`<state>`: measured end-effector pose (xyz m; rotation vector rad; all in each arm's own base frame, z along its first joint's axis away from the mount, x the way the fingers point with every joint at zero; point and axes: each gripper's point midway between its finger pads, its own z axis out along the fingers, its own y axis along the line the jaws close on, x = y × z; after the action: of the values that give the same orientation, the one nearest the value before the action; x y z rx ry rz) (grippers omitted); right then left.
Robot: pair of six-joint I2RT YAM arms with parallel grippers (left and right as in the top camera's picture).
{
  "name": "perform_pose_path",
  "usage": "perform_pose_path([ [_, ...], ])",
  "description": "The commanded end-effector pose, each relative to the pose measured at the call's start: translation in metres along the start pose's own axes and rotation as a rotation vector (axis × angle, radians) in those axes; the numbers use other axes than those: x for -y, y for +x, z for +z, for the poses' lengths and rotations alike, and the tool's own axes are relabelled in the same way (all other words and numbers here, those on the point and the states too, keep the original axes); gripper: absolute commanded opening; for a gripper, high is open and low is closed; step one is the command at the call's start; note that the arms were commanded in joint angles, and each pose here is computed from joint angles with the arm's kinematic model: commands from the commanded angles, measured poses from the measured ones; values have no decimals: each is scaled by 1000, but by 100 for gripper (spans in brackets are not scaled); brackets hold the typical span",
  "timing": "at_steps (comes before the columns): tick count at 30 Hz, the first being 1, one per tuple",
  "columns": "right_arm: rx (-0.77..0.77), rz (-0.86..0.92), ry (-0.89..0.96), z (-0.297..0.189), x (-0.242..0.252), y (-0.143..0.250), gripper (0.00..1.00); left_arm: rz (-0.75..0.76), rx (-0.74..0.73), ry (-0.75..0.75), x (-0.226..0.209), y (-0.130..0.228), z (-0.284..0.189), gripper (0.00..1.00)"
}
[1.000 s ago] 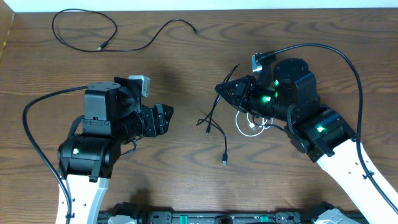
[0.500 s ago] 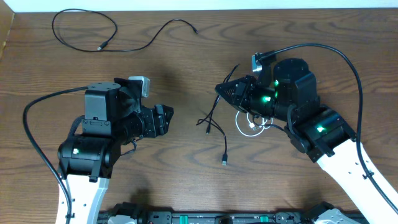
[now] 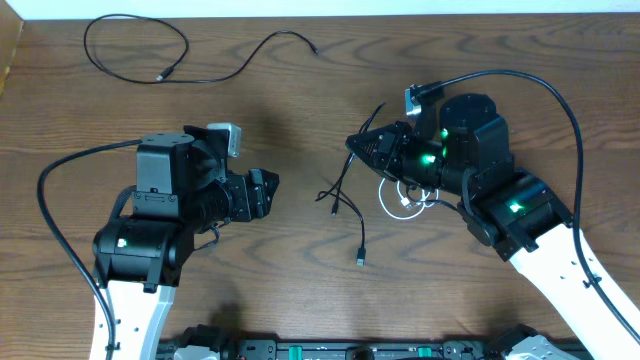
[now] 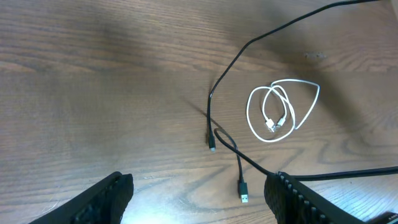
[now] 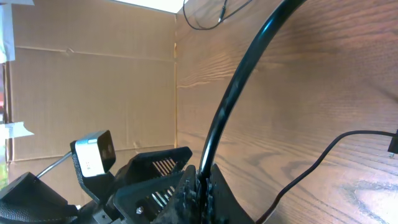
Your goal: Untangle cables
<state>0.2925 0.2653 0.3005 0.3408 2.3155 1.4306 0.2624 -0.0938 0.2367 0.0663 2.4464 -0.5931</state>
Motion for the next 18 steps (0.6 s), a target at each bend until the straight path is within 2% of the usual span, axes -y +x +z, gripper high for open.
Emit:
perform_pose_path([
  [1,20,-20,-9,-5,-4,-4,1,6,16,20,6,-6,-5,73],
  [11,21,-20,-10,-5,-4,-4,1,7,15,24,7,-6,-5,73],
  [18,21,8,-10,-5,-4,-4,1,12,2,119,23,-4,-7,74],
])
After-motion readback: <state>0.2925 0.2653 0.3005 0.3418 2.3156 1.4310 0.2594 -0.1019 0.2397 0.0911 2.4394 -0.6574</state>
